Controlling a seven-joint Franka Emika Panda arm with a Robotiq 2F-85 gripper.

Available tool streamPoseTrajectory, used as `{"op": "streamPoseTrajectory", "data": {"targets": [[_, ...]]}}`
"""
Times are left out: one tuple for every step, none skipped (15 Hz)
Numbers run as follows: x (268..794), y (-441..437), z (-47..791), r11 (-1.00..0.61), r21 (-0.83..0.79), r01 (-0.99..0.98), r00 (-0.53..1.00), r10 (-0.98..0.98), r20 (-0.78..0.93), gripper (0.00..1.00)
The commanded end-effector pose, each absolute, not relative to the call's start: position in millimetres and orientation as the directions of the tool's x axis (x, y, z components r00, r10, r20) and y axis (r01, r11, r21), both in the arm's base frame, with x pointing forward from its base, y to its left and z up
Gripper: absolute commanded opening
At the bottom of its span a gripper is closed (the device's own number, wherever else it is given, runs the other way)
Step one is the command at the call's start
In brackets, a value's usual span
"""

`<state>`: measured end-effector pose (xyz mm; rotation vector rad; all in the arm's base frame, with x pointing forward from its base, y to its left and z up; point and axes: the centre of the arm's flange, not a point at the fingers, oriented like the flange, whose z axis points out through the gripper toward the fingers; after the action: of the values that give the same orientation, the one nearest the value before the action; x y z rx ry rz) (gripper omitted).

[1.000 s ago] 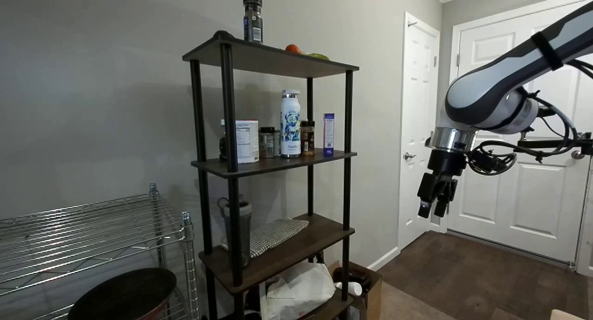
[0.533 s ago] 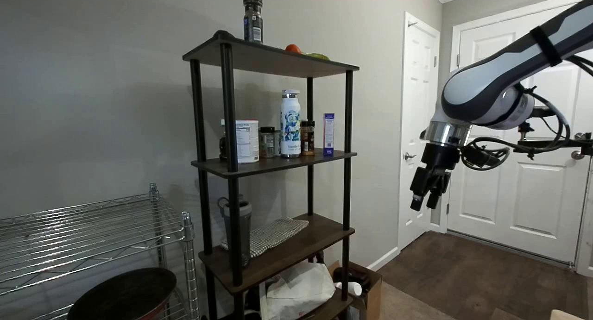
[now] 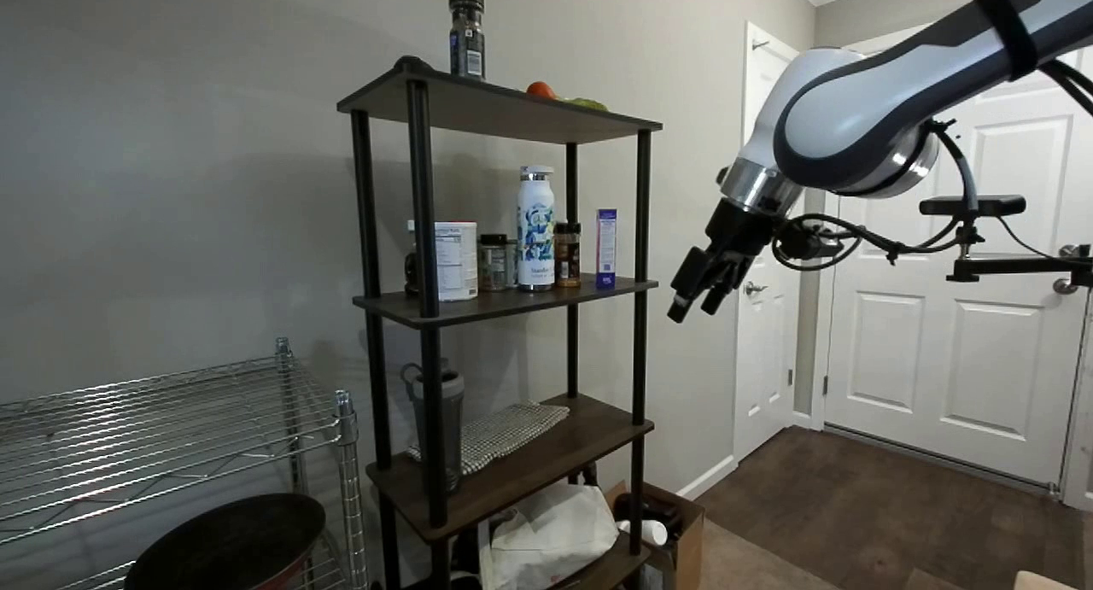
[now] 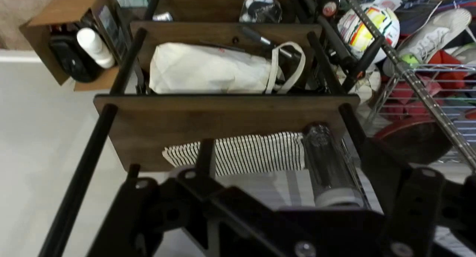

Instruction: Remove the spice shaker from the second shelf and put it on the first shelf to the left

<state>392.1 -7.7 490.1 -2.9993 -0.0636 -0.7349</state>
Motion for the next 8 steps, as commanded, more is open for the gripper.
{"op": "streamPoseTrajectory", "data": {"targets": [[420,37,512,-0.996,0.005,0.084,0.79,0.07,0.609,1.0],[427,48,518,-0.996,0.025,0.089,0.759,0.084,0.646,1.0],[434,55,522,-0.995,0.043,0.091,0.727,0.096,0.679,1.0],[440,60,525,-0.994,0.06,0.091,0.697,0.106,0.709,1.0],[445,63,527,-0.993,0.072,0.098,0.673,0.12,0.73,1.0],[450,65,528,-0.993,0.073,0.097,0.653,0.119,0.748,1.0],[453,65,528,-0.992,0.07,0.102,0.65,0.12,0.75,1.0],[435,61,530,-0.991,0.061,0.12,0.669,0.126,0.732,1.0]]}}
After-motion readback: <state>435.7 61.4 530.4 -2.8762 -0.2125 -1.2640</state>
